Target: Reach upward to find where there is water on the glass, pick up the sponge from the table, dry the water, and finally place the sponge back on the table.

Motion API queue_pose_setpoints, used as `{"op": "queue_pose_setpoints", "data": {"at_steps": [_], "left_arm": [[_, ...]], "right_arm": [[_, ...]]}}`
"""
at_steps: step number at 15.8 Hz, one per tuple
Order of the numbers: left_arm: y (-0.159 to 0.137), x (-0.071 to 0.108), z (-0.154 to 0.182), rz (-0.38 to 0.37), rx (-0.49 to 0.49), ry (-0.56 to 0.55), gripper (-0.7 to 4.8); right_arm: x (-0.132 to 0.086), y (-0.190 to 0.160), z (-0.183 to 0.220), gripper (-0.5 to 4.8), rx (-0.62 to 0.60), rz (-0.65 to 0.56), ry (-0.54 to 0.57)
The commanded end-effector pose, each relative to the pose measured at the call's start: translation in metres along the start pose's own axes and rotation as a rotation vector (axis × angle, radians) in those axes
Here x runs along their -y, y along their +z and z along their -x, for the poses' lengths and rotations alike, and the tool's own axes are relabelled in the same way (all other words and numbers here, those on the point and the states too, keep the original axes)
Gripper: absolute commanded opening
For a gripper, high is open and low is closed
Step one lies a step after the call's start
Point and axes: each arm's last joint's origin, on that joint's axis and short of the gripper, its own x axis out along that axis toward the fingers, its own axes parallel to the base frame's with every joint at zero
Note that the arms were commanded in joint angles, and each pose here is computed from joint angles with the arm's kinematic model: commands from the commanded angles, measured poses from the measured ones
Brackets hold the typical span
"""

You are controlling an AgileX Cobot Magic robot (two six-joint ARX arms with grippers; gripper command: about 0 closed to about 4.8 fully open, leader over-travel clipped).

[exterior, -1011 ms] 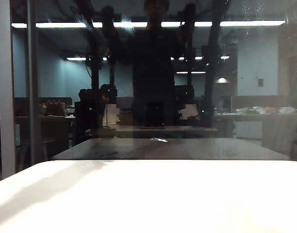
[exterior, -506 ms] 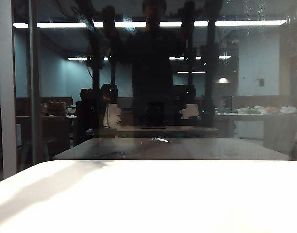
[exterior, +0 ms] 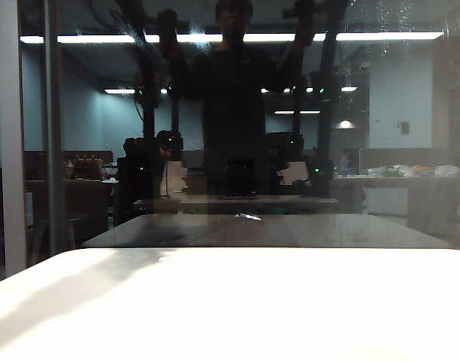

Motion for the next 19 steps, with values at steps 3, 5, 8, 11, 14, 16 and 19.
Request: {"op": "queue_pose_setpoints", "data": {"at_steps": [3, 5, 8, 11, 14, 16, 19], "left_arm": [[0.007, 0.002, 0.006, -0.006, 0.042, -0.064, -0.06], [0.007, 0.003, 0.007, -0.007, 0.046, -0.094, -0.06], [0.010, 0.004, 0.019, -0.006, 0.032, -0.138, -0.06], [0.013, 0.005, 0.036, -0.005, 0.025, -0.161, -0.06], [0.007, 0.009, 0.065, -0.003, 0.014, -0.207, -0.06], [-0.002, 0.011, 0.085, 0.001, 0.003, -0.211, -0.06], [-0.021, 0.019, 0.109, 0.008, -0.024, -0.258, -0.06]], "right_arm": [[0.016, 0.032, 0.062, -0.05, 0.060, -0.001, -0.118], [0.012, 0.038, 0.078, -0.05, 0.047, -0.004, -0.115], [0.004, 0.042, 0.095, -0.05, 0.031, -0.012, -0.095], [-0.007, 0.035, 0.108, -0.05, -0.024, -0.032, -0.046], [-0.017, 0.005, 0.123, -0.05, -0.124, -0.054, -0.013], [-0.022, -0.010, 0.136, -0.05, -0.160, -0.061, -0.001], [-0.027, -0.037, 0.155, -0.05, -0.214, -0.070, 0.003]]}}
